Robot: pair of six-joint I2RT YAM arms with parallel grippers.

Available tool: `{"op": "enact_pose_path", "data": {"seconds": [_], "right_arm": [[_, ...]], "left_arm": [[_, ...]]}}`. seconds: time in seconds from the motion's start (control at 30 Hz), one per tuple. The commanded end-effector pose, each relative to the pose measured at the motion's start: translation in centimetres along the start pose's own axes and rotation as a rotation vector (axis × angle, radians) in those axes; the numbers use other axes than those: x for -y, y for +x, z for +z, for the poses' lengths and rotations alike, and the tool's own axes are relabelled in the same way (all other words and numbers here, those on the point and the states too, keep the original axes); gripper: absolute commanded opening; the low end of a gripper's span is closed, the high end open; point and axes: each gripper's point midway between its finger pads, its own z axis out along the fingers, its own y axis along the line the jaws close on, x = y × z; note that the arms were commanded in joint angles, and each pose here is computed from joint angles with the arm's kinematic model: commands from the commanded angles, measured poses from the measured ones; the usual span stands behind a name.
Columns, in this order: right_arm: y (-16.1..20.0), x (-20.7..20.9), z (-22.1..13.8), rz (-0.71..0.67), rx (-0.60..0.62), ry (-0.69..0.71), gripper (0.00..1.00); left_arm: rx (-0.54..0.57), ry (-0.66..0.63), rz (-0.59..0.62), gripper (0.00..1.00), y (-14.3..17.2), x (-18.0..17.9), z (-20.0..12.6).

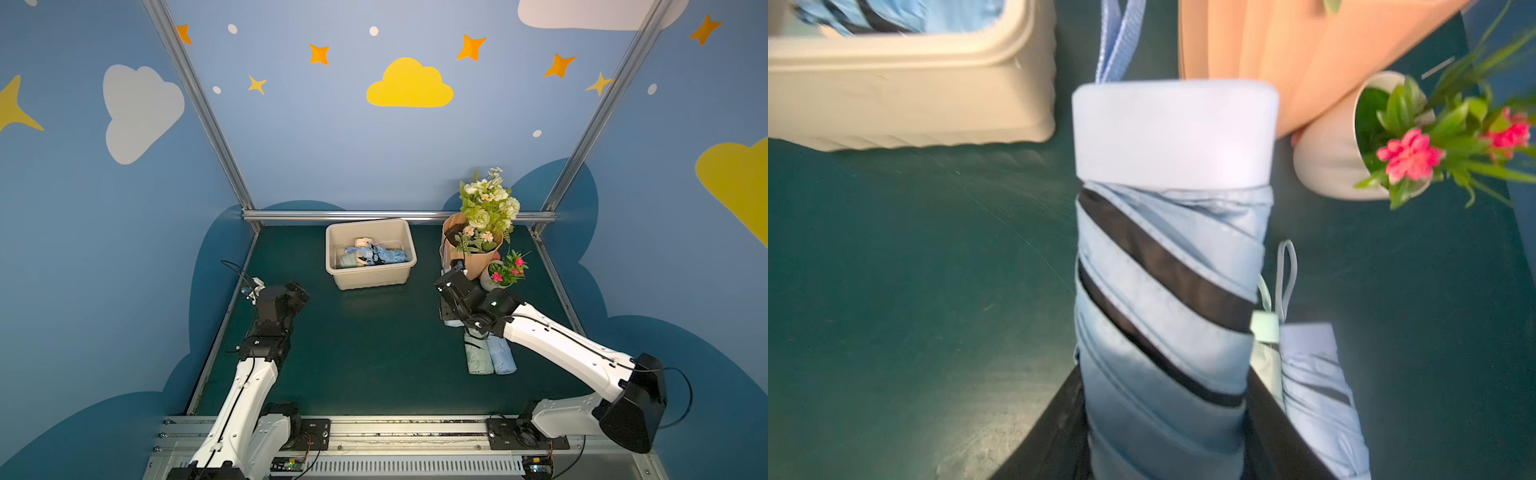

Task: Put the umbrella into the storage box
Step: Pick up the umbrella from the center of the board, then place the umbrella in the storage box.

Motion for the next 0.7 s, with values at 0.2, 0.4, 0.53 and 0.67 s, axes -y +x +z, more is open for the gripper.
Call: {"op": "enact_pose_path", "data": {"seconds": [0.2,0.4,0.53,0.67], "right_arm": [[-10.2,-4.9,-2.8,-0.259,0.364,-0.317,0.48],[-14.2,-6.0,-2.5,-0.363,0.413,-0.427,0.48],[-15.9,-6.8,-1.8,-0.483,0.442,-0.491,0.49],[-16.9,-7.5,-0.8,-0.682,0.467,-0.527,0.50]], "left_arm": [[-0.034,0.009,-0.026,0.92,0.6,0.2,0.6],[-0.030,0.015,0.004,0.92,0.4,0.4,0.6],[-0.029,0.021,0.017,0.92,0.2,0.7,0.6],[-0.038,0.022,0.017,0.92,0.3,0.8,0.8]]}}
